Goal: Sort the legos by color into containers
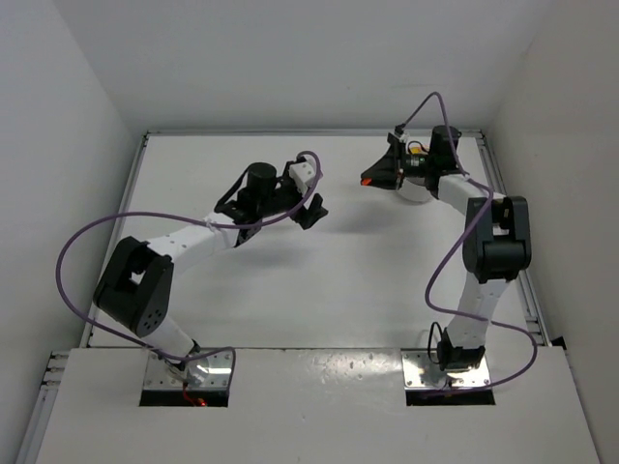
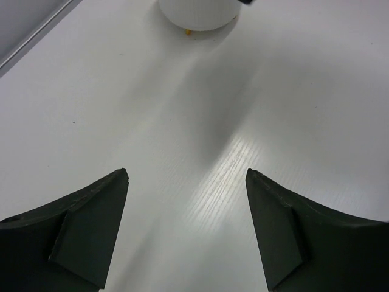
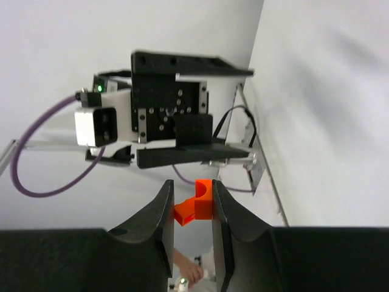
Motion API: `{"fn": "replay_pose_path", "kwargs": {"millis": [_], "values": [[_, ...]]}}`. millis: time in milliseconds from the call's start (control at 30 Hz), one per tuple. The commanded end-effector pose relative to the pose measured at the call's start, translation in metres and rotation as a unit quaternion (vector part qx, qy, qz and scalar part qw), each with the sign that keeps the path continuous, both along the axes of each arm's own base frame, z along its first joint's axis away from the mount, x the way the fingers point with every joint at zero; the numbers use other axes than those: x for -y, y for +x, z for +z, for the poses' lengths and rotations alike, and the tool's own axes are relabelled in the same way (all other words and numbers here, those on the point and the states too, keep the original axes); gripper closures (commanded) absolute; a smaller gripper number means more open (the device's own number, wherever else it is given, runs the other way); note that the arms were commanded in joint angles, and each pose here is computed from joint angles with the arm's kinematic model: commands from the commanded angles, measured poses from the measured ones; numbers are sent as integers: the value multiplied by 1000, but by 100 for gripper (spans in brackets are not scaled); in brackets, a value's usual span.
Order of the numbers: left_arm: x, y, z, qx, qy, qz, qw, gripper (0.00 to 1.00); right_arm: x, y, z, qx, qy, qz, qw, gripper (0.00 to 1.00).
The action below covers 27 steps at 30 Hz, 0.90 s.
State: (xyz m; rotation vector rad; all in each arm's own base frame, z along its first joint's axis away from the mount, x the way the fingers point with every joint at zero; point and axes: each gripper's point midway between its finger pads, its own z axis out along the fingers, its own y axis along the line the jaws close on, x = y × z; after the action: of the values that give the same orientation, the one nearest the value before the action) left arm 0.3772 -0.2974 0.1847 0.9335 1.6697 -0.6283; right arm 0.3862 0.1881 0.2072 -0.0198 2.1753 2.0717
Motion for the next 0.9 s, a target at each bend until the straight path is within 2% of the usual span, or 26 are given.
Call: {"fn": "replay_pose_path", "kwargs": {"millis": [0, 200, 467, 867], "values": [[-4, 0, 29, 38, -16, 4, 999, 16, 18, 30, 12, 50, -5, -35, 998, 100], [-3, 1, 25, 30, -16, 5, 999, 16, 55, 72, 11, 61, -23, -115, 991, 100], [-5, 5, 16, 18, -14, 11, 1000, 16, 97, 110, 15, 71, -47, -206, 975, 100], [-2, 10, 14, 11, -19, 14, 1000, 15, 152, 135, -12, 50, -94, -296, 949, 100]]}}
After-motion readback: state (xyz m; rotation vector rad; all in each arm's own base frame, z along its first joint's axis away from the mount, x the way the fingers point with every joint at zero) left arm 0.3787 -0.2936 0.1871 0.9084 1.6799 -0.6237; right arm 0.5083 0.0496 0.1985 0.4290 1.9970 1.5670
